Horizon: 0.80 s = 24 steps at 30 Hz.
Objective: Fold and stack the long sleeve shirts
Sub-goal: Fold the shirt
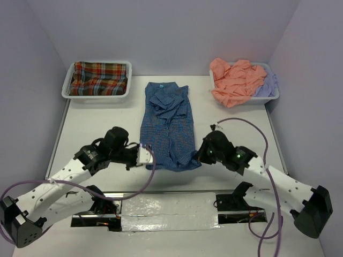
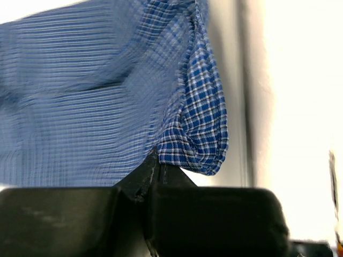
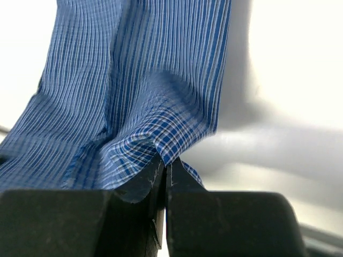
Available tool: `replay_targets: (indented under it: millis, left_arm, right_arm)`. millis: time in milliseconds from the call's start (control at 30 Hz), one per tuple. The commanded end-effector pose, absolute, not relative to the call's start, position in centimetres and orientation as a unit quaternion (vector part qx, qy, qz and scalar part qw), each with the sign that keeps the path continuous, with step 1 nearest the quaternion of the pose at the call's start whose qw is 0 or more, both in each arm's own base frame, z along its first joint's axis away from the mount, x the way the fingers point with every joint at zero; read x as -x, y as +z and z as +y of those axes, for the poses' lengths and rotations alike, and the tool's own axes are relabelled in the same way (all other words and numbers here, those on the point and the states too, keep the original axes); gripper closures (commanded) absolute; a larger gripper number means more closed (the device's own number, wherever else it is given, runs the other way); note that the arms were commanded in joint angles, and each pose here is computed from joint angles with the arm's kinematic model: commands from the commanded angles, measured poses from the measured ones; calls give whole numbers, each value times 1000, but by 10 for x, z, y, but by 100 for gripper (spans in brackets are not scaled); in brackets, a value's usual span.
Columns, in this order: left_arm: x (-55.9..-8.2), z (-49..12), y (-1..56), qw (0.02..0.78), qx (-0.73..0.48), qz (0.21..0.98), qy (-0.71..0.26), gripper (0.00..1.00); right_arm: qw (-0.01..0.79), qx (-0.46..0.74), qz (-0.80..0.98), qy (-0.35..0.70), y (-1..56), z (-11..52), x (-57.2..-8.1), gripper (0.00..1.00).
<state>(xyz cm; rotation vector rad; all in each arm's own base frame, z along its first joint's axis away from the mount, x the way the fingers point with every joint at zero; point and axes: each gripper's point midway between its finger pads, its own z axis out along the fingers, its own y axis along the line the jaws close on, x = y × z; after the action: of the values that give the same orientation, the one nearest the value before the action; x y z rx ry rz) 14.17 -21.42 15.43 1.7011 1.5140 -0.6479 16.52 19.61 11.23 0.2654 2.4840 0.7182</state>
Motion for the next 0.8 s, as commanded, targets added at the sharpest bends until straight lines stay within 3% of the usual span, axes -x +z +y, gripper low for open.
replay_targets:
  millis: [0, 200, 500, 767]
  left_arm:
    - [-180, -218, 200, 425, -584, 645, -248, 100]
    - [-223, -209, 232, 429, -548, 686, -216, 100]
    - [-272, -187, 206, 338, -456, 790, -233, 100]
    - [-317, -183, 198, 398, -403, 784, -254, 100]
  right_arm:
    - [307, -30, 913, 266, 148, 207, -205, 100]
    - [303, -12, 923, 235, 151, 211, -249, 100]
    - [302, -8, 925, 230, 158, 215, -298, 100]
    - [277, -18, 938, 206, 134, 210, -329, 100]
